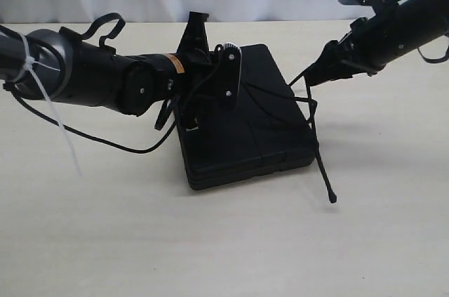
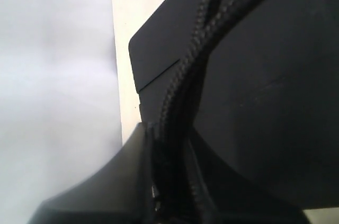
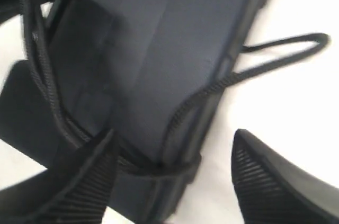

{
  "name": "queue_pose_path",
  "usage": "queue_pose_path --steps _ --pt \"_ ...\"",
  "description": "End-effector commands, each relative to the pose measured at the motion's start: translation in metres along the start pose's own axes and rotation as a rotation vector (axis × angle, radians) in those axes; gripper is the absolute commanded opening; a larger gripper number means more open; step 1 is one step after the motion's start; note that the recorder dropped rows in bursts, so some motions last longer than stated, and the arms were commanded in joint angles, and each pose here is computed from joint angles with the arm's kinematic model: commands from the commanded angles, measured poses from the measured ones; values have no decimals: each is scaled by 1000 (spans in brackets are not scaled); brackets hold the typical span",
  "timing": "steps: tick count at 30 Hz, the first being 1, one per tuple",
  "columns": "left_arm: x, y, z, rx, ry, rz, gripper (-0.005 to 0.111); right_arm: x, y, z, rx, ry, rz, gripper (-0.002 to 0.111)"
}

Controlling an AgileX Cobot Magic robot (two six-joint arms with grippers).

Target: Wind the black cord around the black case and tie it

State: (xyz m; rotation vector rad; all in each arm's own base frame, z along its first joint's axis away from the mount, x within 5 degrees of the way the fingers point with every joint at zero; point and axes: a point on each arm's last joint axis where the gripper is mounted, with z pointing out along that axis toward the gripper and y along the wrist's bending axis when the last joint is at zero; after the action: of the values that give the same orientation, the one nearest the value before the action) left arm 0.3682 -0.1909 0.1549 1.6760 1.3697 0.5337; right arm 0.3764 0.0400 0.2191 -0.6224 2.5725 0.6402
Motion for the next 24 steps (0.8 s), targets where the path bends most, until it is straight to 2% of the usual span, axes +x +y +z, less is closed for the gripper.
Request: queue_pose_path --steps 1,3,5,9,12,21,24 --pt "-2 0 0 -2 2 -37 0 9 7 -33 139 123 0 60" --pt "-2 1 0 -9 3 -39 0 21 16 -33 58 221 36 60" --pt "-2 1 0 -9 3 -41 0 37 20 -12 20 256 73 60" --pt "-1 1 0 -9 10 -69 0 52 31 18 88 282 -4 60" --pt "-1 1 0 -9 11 -72 0 48 43 32 141 227 -42 60" --pt "0 1 0 -10 21 -108 0 47 35 55 171 171 45 59" --pt "0 0 0 -8 21 -108 0 49 33 60 170 187 47 39"
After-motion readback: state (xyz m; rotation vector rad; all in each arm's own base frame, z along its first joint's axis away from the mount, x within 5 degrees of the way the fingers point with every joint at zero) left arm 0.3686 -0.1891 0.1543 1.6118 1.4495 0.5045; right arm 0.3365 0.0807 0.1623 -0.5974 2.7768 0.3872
